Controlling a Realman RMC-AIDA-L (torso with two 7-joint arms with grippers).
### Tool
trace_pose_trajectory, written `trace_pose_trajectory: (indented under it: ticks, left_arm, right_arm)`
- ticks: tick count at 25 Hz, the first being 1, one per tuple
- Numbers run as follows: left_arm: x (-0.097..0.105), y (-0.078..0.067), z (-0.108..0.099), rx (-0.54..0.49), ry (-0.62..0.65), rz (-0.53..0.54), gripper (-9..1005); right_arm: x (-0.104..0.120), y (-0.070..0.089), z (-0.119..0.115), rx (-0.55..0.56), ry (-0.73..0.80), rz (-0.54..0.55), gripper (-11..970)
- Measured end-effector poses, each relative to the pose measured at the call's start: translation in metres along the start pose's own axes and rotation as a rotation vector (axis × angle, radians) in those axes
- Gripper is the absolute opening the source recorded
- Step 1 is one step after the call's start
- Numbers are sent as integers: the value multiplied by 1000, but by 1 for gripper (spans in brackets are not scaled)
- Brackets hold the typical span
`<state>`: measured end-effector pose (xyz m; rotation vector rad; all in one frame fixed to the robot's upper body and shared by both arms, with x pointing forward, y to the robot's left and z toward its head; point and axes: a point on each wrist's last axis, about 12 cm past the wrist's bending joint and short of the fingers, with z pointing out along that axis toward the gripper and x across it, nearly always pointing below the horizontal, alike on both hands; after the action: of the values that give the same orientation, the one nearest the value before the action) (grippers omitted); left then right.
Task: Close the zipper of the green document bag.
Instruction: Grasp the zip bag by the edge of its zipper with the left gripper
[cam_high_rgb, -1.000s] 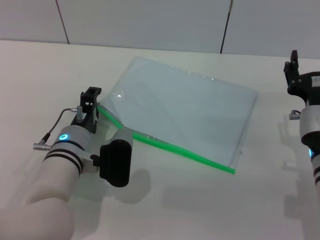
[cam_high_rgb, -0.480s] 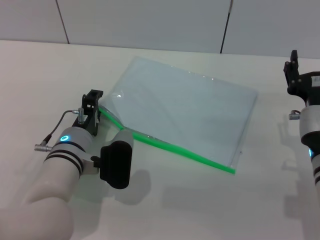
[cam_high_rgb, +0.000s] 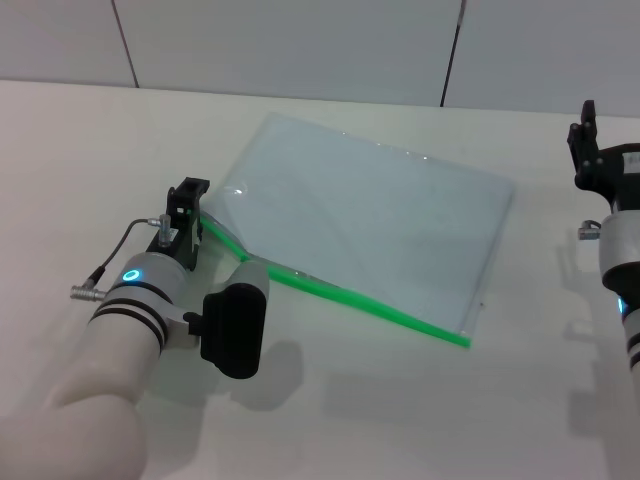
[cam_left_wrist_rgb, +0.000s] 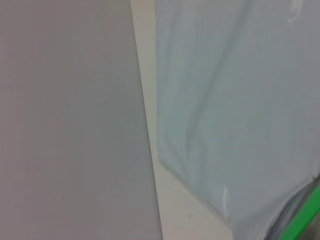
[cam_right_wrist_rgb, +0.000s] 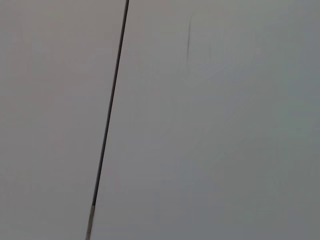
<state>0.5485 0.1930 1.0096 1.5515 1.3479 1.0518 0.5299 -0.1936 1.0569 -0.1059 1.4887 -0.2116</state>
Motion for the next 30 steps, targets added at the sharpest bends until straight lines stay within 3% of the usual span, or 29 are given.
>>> trace_pose_trajectory:
  ticks: [30]
  left_arm:
    - [-7,1,-1,0,-35,65,400]
  right_arm:
    - [0,0,0,-1,1,0,731]
